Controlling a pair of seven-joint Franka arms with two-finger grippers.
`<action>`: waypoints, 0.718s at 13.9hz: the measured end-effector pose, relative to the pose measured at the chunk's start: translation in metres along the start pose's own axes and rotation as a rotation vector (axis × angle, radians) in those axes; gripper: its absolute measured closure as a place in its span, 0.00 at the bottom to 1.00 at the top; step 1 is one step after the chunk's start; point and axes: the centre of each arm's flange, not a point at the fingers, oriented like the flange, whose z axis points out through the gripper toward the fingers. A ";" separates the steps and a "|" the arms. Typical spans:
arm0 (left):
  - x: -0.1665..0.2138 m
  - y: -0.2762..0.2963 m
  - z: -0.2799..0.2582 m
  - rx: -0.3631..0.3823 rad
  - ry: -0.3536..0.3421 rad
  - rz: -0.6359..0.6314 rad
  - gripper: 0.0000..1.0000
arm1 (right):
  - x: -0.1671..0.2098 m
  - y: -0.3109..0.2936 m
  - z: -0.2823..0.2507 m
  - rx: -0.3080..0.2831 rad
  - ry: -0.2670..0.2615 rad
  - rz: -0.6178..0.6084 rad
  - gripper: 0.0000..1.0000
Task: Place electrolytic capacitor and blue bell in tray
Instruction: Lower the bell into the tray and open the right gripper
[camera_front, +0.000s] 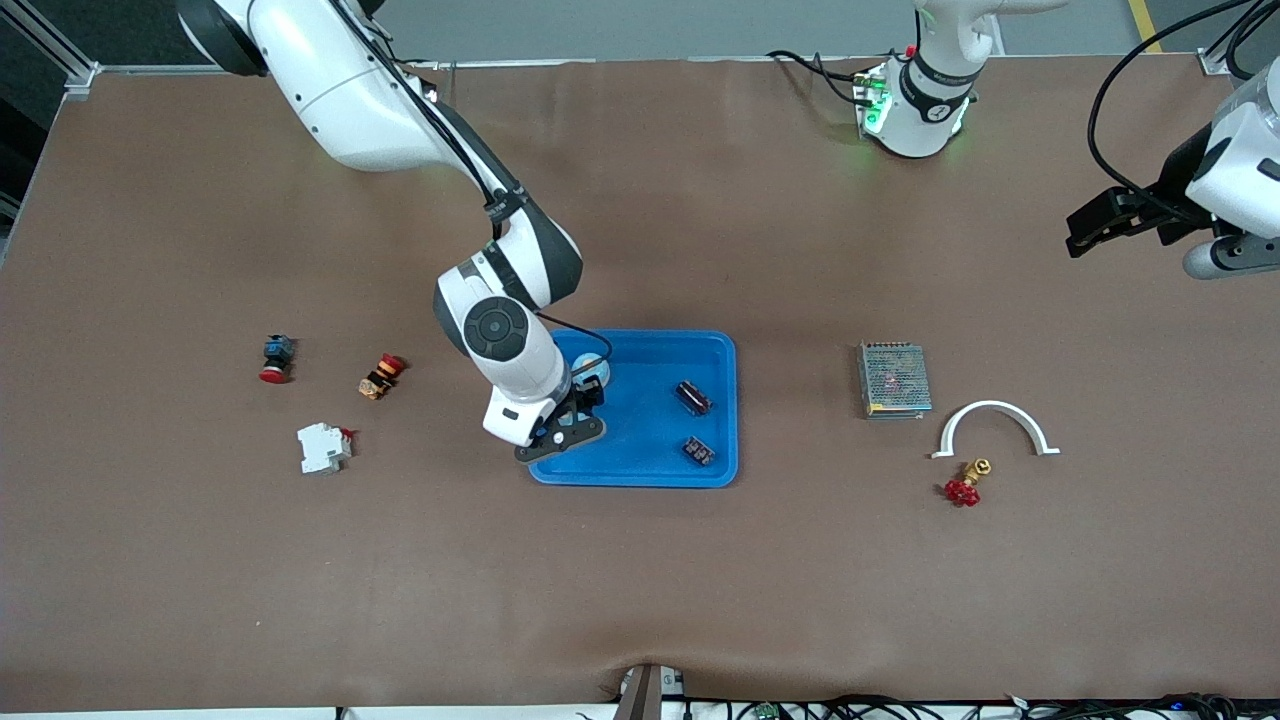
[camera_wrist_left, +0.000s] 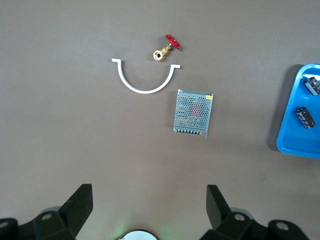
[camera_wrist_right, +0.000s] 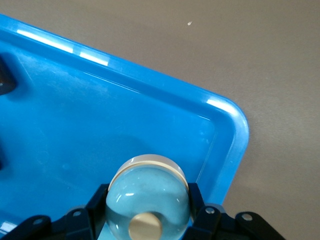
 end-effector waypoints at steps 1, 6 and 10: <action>0.001 -0.005 0.001 -0.003 -0.002 -0.003 0.00 | 0.000 0.000 0.004 0.000 -0.001 0.000 0.33; 0.011 -0.016 0.007 -0.009 0.006 -0.004 0.00 | -0.001 -0.007 0.019 0.007 0.017 -0.003 0.33; 0.018 -0.024 0.007 -0.010 0.036 -0.018 0.00 | -0.002 -0.009 0.031 0.010 0.025 -0.005 0.34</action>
